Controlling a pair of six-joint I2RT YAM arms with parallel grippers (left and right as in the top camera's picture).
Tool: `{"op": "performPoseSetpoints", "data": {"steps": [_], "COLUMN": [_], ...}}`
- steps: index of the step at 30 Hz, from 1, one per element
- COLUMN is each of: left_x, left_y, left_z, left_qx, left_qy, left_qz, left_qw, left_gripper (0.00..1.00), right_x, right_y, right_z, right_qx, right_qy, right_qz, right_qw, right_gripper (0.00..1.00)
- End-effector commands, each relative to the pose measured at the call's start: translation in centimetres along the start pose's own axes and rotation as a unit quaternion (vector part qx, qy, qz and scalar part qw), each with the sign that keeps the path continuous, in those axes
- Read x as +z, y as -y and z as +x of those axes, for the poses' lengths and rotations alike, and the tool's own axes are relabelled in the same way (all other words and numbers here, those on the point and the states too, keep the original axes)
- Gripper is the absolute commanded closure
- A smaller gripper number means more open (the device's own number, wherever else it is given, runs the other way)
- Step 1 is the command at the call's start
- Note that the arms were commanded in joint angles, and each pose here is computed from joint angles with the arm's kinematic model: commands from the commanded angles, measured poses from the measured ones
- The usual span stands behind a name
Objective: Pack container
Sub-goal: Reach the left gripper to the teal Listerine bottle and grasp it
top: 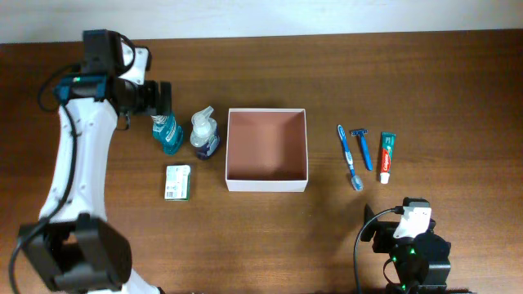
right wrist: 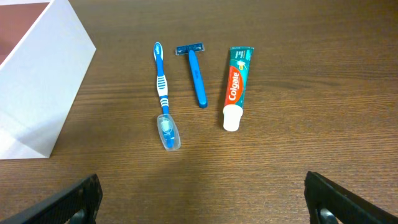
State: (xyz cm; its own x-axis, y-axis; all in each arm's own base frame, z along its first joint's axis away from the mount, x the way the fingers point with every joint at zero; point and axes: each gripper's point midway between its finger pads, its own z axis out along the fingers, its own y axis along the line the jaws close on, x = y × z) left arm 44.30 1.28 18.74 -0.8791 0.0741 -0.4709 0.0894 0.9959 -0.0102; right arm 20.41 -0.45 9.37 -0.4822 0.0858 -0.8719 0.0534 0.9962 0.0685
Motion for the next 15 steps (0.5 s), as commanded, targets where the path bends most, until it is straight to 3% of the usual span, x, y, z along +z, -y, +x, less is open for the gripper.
{"op": "performPoseSetpoints", "data": {"steps": [1,3,4,12,15], "left_x": [2.7,3.8,4.5,6.2,6.2], "left_y": [0.2,0.6,0.9,1.4,1.4], "left_z": [1.2,2.0,2.7,3.8,3.8], "left_qx": [0.022,0.021,0.019,0.018,0.018], "left_qy": [-0.041,-0.061,-0.078,-0.106,-0.105], "left_qz": [0.014,0.024,0.033,0.046,0.046], "left_qw": [0.999,0.998,0.996,0.993,0.993], "left_gripper": [0.03,0.1,0.2,0.34,0.49], "right_x": [0.0,0.0,0.0,0.0,0.0], "right_y": [0.4,0.4,0.4,0.4,0.4], "right_z": [-0.1,-0.1,-0.1,-0.1,-0.1], "right_qx": [-0.002,-0.001,-0.002,-0.002,-0.002], "right_qy": [0.003,0.003,0.003,0.003,0.003], "right_qz": [0.01,0.01,0.01,0.01,0.01], "right_qw": [1.0,1.0,1.0,1.0,1.0], "right_gripper": [0.01,0.01,0.01,0.01,0.01]}}
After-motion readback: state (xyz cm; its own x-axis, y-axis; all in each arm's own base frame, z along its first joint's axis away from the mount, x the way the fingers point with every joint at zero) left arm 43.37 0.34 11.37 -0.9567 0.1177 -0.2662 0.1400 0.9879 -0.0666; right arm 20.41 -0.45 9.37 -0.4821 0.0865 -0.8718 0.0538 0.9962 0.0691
